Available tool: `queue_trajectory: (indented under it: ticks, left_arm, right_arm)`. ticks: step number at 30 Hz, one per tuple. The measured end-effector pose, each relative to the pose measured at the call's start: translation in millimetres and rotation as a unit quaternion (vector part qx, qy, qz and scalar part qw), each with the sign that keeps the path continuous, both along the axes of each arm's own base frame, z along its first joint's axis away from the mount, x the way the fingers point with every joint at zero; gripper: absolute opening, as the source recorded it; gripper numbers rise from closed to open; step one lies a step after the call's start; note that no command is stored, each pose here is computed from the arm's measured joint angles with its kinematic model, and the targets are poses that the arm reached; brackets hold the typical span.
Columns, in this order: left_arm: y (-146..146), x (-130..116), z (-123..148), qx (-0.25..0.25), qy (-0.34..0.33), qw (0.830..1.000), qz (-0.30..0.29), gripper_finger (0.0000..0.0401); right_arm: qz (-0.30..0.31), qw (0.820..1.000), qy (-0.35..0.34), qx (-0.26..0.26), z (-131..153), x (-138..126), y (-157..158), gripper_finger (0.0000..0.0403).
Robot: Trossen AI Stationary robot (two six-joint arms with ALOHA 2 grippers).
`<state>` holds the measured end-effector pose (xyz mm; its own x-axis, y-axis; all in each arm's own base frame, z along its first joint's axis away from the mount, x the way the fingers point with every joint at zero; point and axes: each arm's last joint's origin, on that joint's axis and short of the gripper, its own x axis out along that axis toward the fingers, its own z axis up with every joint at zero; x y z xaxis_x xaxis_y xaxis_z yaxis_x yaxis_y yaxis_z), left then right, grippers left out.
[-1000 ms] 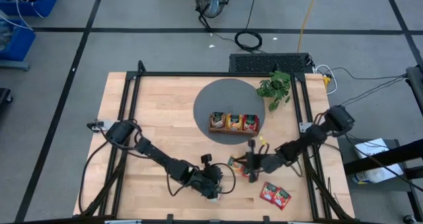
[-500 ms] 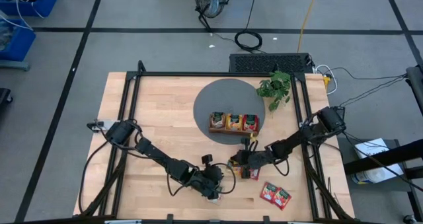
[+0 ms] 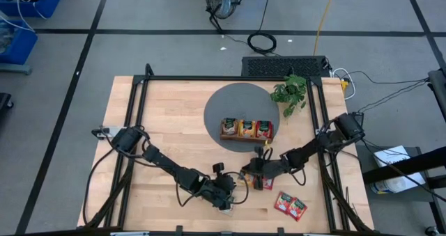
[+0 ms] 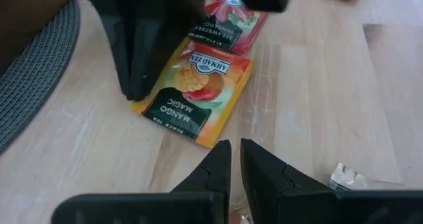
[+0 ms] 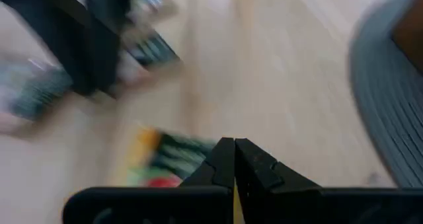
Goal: Pick & Place Tea
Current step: Put the yellow tea bag into the middle section of the wooden organiser
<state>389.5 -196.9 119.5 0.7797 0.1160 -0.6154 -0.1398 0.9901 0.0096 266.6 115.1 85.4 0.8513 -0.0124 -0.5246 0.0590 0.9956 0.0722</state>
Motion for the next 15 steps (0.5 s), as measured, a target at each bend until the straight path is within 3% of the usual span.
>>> queue_trajectory:
  ticks: [3, 7, 11, 15]
  left_arm:
    - [0.0, 0.0, -0.2, 0.000, 0.000, 1.000, 0.000, 0.0042]
    - [0.0, 0.0, -0.1, 0.000, 0.000, 1.000, 0.000, 0.0042]
    - [0.0, 0.0, -0.1, 0.000, 0.000, 1.000, 0.000, 0.0042]
    - [-0.1, 0.2, 0.1, -0.004, -0.002, 1.000, 0.002, 0.0042]
  right_arm:
    - [0.027, 0.999, -0.040, 0.001, 7.7, 0.8, 10.8, 0.0000]
    - [0.064, 0.994, -0.074, -0.039, 25.0, -0.1, 26.9, 0.0000]
    - [0.032, 0.996, -0.017, -0.078, 31.2, -13.2, 28.6, 0.0000]
    - [-0.008, 0.998, 0.035, -0.046, 33.1, -21.7, 23.0, 0.0000]
